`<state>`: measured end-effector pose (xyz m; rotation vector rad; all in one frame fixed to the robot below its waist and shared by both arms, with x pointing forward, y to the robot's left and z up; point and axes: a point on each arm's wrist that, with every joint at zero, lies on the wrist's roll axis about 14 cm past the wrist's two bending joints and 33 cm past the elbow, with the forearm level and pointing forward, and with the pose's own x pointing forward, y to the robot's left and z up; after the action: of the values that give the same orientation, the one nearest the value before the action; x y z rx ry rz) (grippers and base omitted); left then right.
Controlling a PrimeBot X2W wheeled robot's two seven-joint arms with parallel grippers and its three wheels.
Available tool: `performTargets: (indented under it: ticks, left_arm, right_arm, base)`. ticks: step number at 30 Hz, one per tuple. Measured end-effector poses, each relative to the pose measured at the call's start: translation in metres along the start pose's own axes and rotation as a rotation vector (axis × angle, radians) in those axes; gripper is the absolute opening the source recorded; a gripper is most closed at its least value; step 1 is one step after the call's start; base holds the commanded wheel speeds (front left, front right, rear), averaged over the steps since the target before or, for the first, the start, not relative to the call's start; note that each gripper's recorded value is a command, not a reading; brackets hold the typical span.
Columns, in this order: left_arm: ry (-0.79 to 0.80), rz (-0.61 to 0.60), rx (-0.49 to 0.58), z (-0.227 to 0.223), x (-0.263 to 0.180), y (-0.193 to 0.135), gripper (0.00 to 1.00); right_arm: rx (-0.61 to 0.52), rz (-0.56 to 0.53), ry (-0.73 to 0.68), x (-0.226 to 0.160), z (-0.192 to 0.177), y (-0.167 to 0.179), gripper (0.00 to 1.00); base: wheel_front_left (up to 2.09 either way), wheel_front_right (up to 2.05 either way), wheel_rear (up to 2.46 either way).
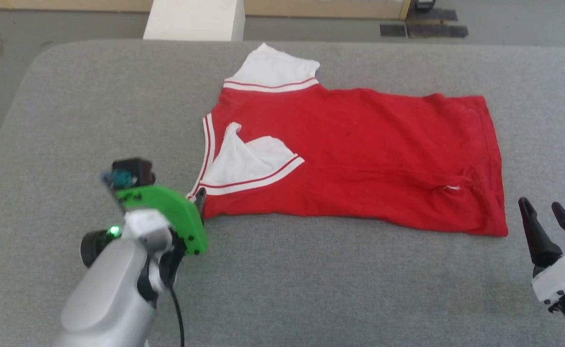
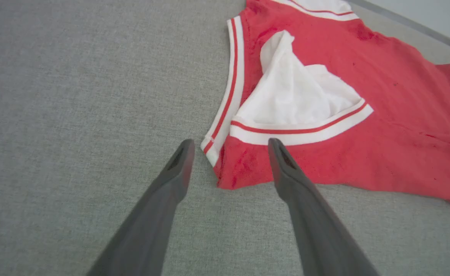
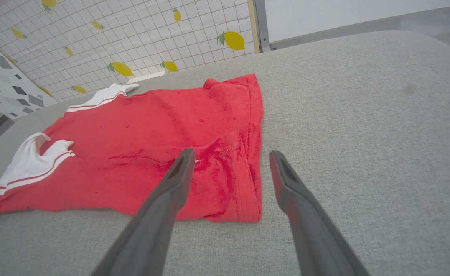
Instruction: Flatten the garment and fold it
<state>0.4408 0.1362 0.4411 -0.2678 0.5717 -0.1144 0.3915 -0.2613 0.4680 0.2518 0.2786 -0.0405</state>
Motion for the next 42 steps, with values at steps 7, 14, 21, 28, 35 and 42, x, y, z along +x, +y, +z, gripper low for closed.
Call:
performTargets:
  ticks: [7,14,21,28,35,42]
  left_arm:
    - [0.349,0.068,0.084,-0.037,0.022,0.011,1.0]
    - [0.449,0.083,0.125,-0.058,0.036,0.016,1.0]
    - [0.443,0.044,0.07,-0.061,0.037,0.008,0.0]
    - [0.382,0.022,0.034,-0.056,0.03,0.005,0.0]
    - [0.369,0.014,0.018,-0.055,0.033,0.003,0.0]
    - [0.362,0.019,0.002,-0.056,0.038,0.008,0.0]
  right_arm:
    - [0.0,-0.008,0.034,0.016,-0.01,-0.003,1.0]
    - [0.008,-0.042,0.077,0.019,-0.026,-0.015,1.0]
    - [-0.024,-0.045,0.114,0.02,-0.029,-0.018,1.0]
    - [-0.141,-0.067,0.345,0.024,-0.041,-0.023,1.0]
    - [-0.297,-0.088,0.617,0.039,-0.058,-0.015,1.0]
    - [-0.387,-0.091,0.798,0.046,-0.083,-0.012,1.0]
  base:
    - [0.0,0.0,0.0]
    - [0.0,0.0,0.0]
    - [0.0,0.0,0.0]
    - [0.0,0.0,0.0]
    - [0.0,0.0,0.0]
    - [0.0,0.0,0.0]
